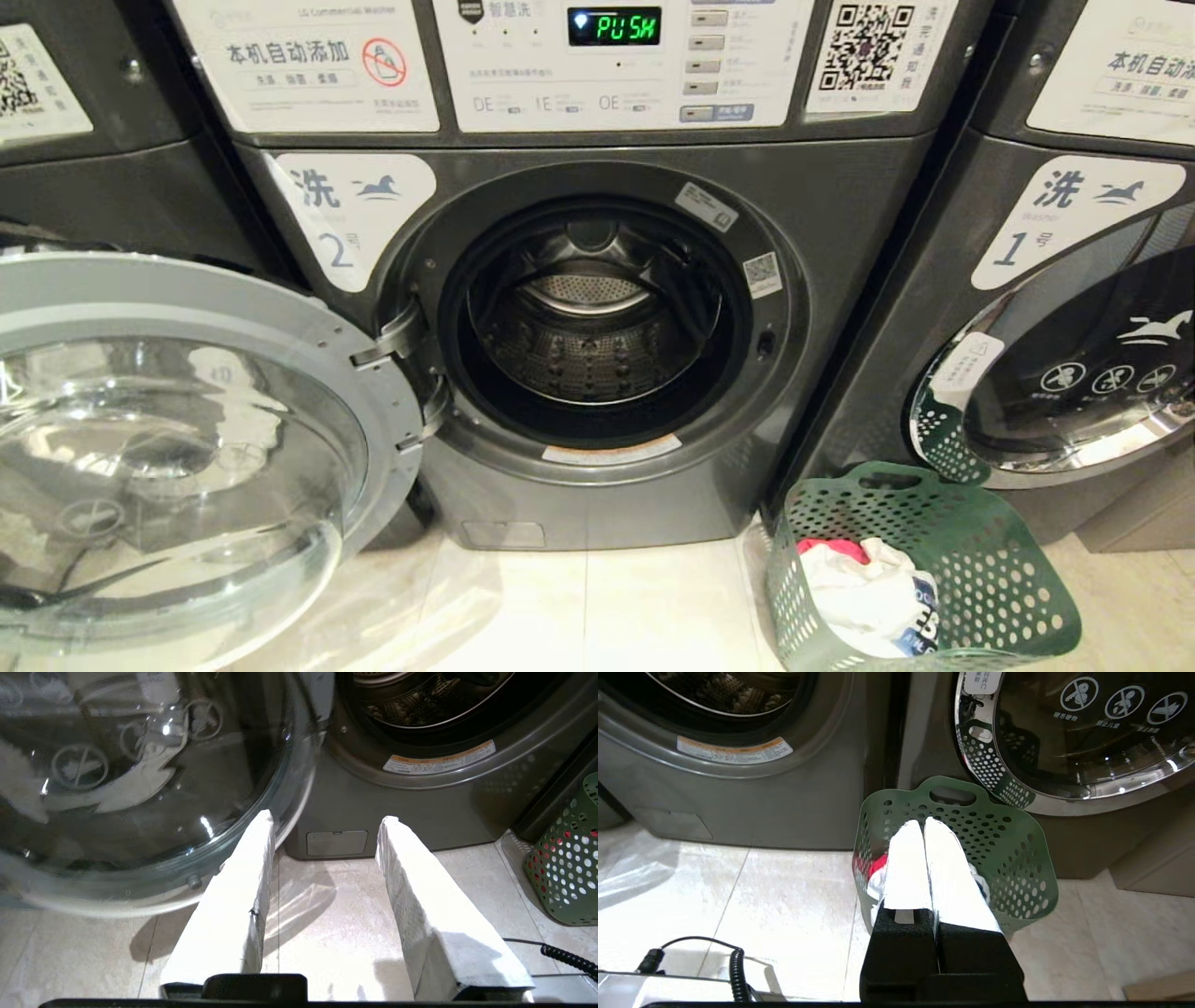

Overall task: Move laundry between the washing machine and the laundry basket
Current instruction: Close the washing machine door with the left hand

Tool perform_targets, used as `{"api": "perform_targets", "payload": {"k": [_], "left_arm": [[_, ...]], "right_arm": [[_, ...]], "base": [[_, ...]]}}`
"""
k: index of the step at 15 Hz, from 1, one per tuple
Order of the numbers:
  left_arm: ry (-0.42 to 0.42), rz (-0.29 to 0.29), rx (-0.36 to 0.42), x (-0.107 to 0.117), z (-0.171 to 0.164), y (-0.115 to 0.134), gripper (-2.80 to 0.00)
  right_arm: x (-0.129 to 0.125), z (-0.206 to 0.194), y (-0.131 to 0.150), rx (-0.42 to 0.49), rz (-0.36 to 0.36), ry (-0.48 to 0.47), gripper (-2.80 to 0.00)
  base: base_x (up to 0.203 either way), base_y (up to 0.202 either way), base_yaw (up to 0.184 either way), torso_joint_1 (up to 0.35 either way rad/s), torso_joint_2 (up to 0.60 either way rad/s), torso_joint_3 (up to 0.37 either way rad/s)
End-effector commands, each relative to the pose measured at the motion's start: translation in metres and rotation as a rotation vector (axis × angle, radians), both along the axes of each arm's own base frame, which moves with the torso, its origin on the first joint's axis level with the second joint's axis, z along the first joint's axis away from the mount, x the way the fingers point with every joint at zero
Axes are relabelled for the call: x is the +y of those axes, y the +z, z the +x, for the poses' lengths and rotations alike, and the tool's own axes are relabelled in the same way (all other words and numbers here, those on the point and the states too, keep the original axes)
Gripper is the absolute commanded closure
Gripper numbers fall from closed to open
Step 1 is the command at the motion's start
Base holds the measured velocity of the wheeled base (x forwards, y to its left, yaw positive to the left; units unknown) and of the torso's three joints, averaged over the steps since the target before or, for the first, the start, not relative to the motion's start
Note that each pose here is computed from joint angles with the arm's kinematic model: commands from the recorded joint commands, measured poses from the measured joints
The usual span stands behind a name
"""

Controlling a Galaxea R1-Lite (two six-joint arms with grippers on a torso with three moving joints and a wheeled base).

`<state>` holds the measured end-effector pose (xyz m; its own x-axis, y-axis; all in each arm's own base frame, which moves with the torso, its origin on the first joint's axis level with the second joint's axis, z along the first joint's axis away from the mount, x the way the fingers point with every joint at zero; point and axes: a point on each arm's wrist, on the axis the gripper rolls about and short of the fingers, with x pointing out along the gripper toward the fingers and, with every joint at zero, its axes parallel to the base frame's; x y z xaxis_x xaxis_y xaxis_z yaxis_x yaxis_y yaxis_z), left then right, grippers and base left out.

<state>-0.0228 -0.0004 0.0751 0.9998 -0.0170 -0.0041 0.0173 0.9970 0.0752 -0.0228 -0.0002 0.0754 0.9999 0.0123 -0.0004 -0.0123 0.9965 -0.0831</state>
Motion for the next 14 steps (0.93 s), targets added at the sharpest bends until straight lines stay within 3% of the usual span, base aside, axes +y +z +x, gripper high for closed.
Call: {"api": "perform_targets", "payload": {"k": [1, 5, 7, 14], "left_arm": [[0.0, 0.0, 0.0, 0.0, 0.0001, 0.0001, 0.0], [0.003, -0.007, 0.002, 0.0, 0.0, -0.0002, 0.0], [-0.012, 0.024, 0.0, -0.0003, 0.0, 0.0003, 0.0], [-0.011, 0.006, 0.002, -0.0002, 0.0, -0.0002, 0.0]], "right_arm": [[0.0, 0.0001, 0.0001, 0.001, -0.001, 0.001, 0.0], [0.0, 0.0001, 0.0001, 0.001, -0.001, 0.001, 0.0], [0.0, 0.0001, 0.0001, 0.001, -0.001, 0.001, 0.0], [0.0, 0.0001, 0.0001, 0.001, 0.0, 0.001, 0.0]], "base": [[-0.154, 0.0, 0.004, 0.004, 0.0, 0.002], [-0.16, 0.0, 0.004, 0.004, 0.0, 0.005], [0.0, 0.0, 0.0, 0.0, 0.0, 0.0], [0.0, 0.0, 0.0, 0.0, 0.0, 0.0]]}}
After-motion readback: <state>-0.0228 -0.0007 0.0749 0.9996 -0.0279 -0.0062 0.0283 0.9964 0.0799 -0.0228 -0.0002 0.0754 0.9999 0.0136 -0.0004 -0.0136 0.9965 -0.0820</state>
